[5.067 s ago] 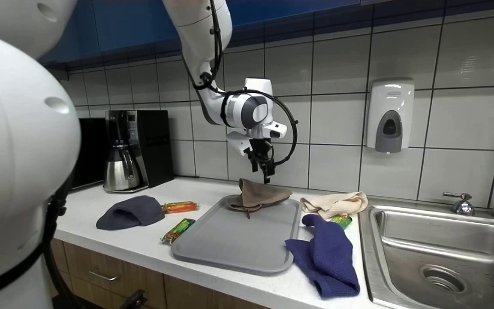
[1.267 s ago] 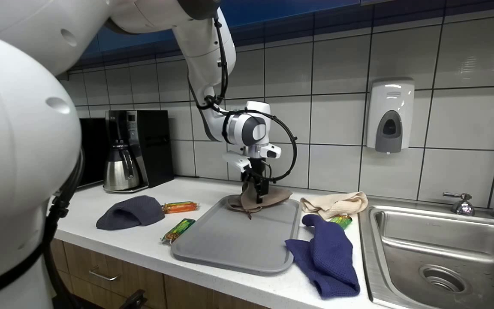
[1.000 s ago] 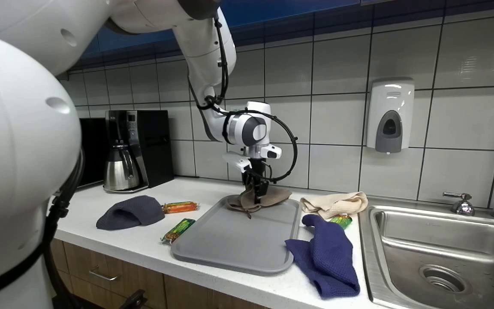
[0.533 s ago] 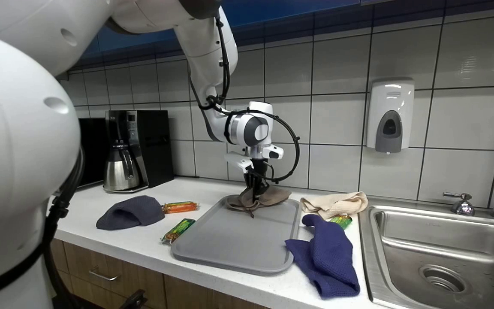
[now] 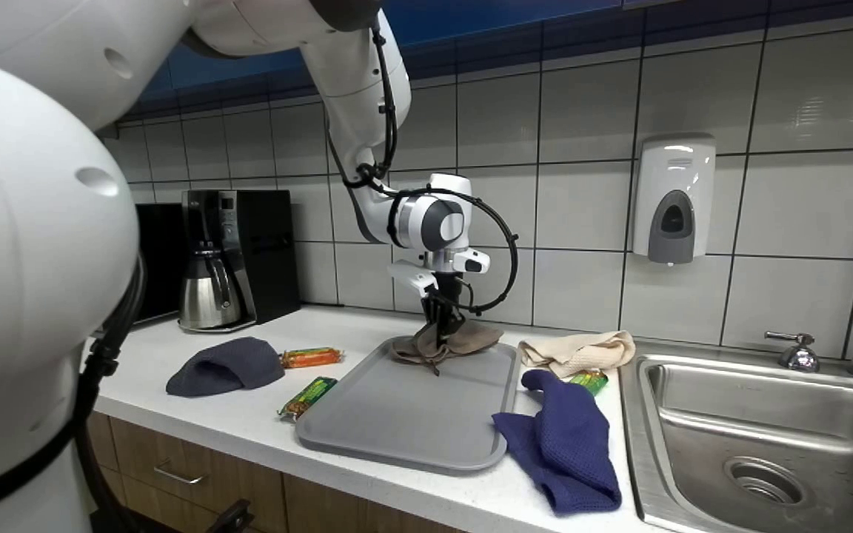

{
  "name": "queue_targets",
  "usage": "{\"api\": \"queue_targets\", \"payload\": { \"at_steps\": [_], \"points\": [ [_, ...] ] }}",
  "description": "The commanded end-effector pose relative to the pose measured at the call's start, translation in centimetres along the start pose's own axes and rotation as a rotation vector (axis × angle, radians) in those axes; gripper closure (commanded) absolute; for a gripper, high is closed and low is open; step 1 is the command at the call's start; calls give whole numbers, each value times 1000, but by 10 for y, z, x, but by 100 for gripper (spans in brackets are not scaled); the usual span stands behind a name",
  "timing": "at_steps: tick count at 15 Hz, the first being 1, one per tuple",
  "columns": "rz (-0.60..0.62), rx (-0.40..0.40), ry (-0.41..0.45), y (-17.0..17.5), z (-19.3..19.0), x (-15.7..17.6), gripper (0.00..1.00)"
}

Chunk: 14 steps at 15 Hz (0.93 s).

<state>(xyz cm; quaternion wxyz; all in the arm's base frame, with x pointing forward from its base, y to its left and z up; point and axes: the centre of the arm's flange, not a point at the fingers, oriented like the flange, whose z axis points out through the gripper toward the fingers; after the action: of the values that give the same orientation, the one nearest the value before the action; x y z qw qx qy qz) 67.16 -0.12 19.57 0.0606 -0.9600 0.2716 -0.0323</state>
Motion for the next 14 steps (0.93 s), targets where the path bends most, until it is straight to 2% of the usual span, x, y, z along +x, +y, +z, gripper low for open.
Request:
{"api": "queue_targets", "payload": {
  "at_steps": [1, 8, 14],
  "points": [
    [-24, 18, 9, 2, -25, 0, 98],
    [-62, 52, 54, -7, -59, 0, 98],
    [-137, 74, 68, -29, -66, -4, 98]
  ]
}}
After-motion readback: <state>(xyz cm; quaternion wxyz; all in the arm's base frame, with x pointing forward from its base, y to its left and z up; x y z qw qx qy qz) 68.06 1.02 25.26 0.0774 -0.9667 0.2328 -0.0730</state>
